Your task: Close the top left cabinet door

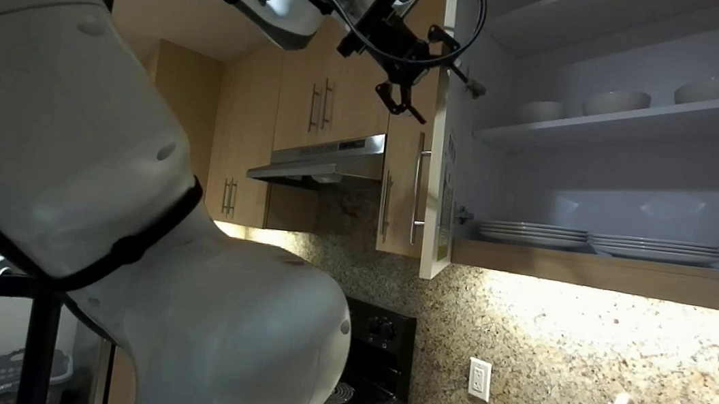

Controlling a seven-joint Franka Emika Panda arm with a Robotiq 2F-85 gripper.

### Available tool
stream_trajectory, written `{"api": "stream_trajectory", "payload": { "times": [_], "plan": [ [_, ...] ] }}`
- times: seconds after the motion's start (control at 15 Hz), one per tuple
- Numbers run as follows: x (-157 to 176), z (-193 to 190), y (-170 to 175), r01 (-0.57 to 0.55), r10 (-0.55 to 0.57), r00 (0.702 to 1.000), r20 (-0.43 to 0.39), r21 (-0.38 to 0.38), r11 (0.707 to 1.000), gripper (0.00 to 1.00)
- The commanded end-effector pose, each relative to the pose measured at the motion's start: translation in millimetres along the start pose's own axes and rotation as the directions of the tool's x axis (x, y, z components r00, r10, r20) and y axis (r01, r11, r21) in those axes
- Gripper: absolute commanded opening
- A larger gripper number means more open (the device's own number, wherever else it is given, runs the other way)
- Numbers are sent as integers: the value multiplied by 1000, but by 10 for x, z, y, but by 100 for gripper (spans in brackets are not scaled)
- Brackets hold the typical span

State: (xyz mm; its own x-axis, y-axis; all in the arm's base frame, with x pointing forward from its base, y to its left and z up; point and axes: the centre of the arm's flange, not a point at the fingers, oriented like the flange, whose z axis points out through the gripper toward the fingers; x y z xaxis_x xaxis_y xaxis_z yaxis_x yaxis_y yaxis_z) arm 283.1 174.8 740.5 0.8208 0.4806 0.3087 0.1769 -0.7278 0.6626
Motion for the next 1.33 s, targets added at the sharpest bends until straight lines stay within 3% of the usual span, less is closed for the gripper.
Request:
{"api": "stream_trajectory", "payload": {
  "times": [0.0, 0.33, 0.73, 1.27],
  "plan": [
    [-373, 131, 16, -51, 57, 994, -88, 64, 997, 100],
    [-723, 155, -256, -55, 66, 984, -165, 69, 996, 100],
    [-971, 165, -561, -41, 41, 975, -217, 4, 999, 100],
    [-975, 72, -648, 49, -59, 981, -187, -56, 997, 100]
  ]
}}
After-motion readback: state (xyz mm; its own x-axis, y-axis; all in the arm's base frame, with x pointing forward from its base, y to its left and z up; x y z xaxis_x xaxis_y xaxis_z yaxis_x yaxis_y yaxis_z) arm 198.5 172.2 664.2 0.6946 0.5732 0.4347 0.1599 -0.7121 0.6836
